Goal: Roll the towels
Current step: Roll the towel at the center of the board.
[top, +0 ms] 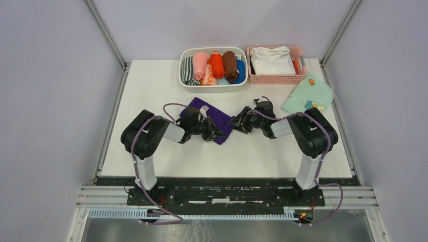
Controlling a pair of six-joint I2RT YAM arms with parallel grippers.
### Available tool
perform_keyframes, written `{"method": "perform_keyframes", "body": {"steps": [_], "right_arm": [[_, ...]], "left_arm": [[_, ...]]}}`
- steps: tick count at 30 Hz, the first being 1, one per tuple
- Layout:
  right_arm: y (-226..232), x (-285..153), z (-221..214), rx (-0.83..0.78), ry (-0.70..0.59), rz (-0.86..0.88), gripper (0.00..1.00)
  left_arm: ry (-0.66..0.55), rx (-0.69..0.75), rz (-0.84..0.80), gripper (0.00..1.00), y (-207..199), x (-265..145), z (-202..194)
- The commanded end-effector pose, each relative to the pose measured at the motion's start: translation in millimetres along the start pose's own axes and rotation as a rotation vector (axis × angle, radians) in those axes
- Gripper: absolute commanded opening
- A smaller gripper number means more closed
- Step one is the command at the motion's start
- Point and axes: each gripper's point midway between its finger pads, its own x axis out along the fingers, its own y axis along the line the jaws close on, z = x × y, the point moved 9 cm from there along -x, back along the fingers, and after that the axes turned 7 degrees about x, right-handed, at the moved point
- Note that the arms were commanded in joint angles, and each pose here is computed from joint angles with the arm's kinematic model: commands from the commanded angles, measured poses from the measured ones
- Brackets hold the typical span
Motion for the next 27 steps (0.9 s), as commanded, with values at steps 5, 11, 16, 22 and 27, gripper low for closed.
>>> {"method": "perform_keyframes", "body": {"steps": [5, 11, 16, 22, 27], "right_arm": [[-9, 7, 0, -0.047, -0.017, -0.246, 0.36], [5, -3, 0, -0.097, -0.018, -0.410, 0.25], [17, -11, 0, -0.124, -0.015, -0.520, 0.25], [26, -11, 2, -0.123, 0.005, -0.564, 0.25], [29, -10, 2, -0.115, 0.016, -0.571, 0.26]], "left_arm": [[-0.004, -0.045, 0.029, 0.14, 4, -3, -5], [-0.034, 0.066, 0.104, 0.39, -10, -18, -7], [-0.149, 0.341, 0.327, 0.58, -46, -37, -2], [-0.264, 0.743, 0.564, 0.68, -92, -34, -27], [-0.321, 1.013, 0.659, 0.69, -111, -16, -49]]}}
